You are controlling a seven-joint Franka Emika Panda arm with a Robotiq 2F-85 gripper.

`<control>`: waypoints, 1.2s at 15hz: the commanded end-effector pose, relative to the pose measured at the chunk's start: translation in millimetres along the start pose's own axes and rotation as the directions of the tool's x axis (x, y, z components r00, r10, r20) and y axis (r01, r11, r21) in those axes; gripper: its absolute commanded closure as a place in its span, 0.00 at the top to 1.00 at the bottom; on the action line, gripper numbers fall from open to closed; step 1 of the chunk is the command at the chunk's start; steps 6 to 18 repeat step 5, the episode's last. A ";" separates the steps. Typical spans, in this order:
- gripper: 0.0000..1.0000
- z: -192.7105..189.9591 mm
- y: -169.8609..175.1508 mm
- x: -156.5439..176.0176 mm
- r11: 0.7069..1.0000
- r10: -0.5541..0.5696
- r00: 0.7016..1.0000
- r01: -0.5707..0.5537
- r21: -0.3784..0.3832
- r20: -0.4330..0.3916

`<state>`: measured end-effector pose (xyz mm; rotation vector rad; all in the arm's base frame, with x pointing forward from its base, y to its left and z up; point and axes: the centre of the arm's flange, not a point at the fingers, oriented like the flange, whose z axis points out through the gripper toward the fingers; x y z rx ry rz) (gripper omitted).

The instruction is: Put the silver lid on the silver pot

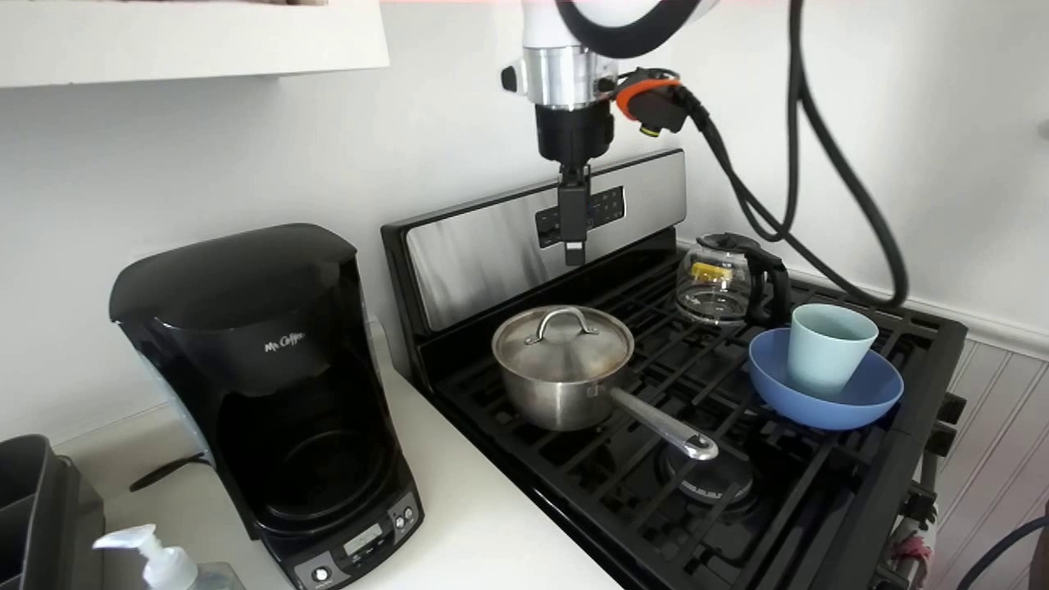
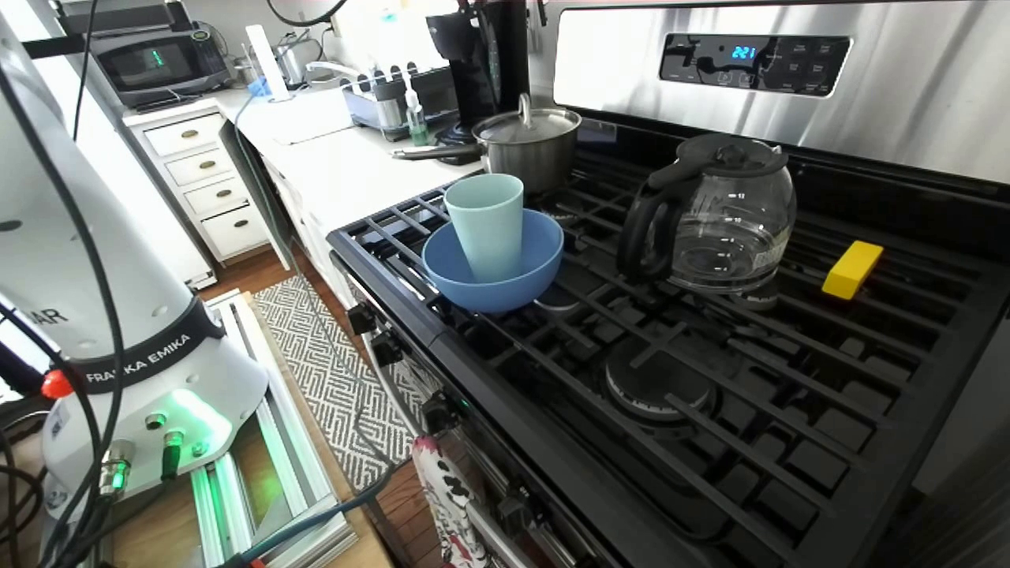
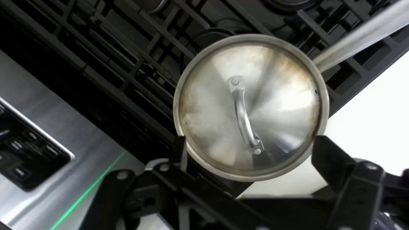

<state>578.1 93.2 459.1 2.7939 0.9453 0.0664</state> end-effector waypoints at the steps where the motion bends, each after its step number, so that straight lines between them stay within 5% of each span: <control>1: 1.00 -4.6 -33.7 -80.9 0.981 0.192 0.981 -0.193 -0.033 -0.028; 3: 1.00 -7.0 -43.7 -108.8 0.955 0.292 0.956 -0.294 -0.051 -0.039; 4: 1.00 -7.7 -16.5 -55.1 0.978 0.207 0.978 -0.207 -0.020 -0.004; 18: 1.00 -8.7 -21.8 -67.3 0.970 0.242 0.970 -0.242 -0.024 -0.009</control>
